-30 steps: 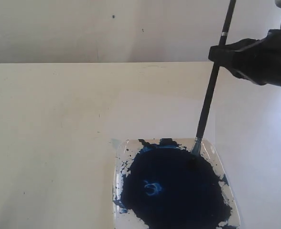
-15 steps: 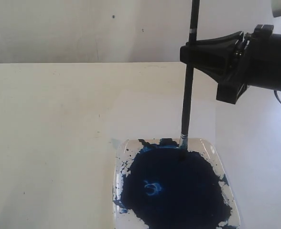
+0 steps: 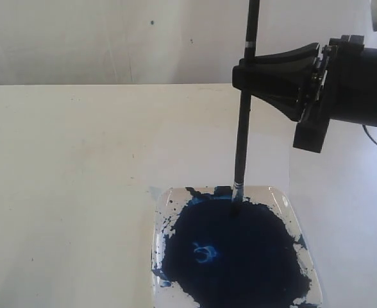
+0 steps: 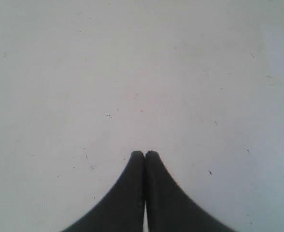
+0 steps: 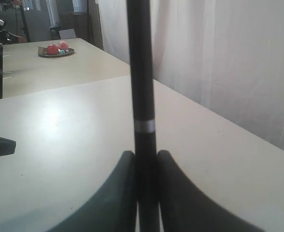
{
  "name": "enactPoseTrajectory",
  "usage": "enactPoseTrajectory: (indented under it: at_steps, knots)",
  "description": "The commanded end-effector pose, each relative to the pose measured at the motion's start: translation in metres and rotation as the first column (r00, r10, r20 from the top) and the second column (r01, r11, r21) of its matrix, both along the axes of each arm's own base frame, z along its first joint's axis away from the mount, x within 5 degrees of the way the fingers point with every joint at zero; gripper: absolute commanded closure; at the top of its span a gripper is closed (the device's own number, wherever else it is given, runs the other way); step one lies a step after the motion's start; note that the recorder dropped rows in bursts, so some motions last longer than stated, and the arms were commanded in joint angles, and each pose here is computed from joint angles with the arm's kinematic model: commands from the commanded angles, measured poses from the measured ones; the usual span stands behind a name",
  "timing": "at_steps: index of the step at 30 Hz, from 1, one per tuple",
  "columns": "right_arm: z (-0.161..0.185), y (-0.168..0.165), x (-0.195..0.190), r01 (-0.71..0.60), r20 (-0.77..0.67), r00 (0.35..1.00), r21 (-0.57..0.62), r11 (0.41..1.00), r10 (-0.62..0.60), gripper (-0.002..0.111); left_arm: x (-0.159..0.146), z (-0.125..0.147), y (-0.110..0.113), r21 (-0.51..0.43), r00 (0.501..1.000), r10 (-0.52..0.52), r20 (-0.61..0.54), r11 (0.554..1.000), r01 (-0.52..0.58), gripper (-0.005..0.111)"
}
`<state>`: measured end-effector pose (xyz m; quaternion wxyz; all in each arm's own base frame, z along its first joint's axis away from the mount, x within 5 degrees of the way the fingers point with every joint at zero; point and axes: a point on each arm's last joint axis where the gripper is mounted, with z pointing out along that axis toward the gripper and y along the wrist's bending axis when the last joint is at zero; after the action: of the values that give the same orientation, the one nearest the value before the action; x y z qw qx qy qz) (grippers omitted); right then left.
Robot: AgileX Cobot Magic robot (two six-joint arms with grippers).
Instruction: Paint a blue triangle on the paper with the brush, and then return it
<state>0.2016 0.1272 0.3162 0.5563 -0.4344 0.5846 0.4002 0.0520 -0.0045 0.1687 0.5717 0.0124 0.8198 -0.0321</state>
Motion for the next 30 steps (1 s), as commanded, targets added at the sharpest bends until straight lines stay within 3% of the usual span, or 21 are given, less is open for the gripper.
enactPoseTrajectory:
  at_steps: [1,18,25,30]
  knots:
    - [-0.002,0.001,0.000,-0.016,0.003,1.000,0.004,1.000,0.016,0.108,0.000,-0.002,0.000,-0.003,1.000,-0.005,-0.003,1.000,0.005,0.107]
    - [0.001,0.001,0.001,-0.016,-0.058,0.998,0.030,0.999,0.018,0.108,0.000,-0.002,0.000,-0.003,1.000,-0.005,-0.003,1.000,0.005,0.107]
    - [0.022,-0.003,0.007,0.116,-0.091,0.990,0.038,0.992,-0.113,0.108,0.000,-0.002,0.000,-0.003,1.000,-0.005,-0.003,1.000,0.005,0.107]
    - [0.028,-0.006,0.014,0.313,-0.176,0.934,-0.012,0.950,-0.310,0.108,0.000,-0.002,0.000,-0.003,1.000,-0.005,-0.003,1.000,0.005,0.107]
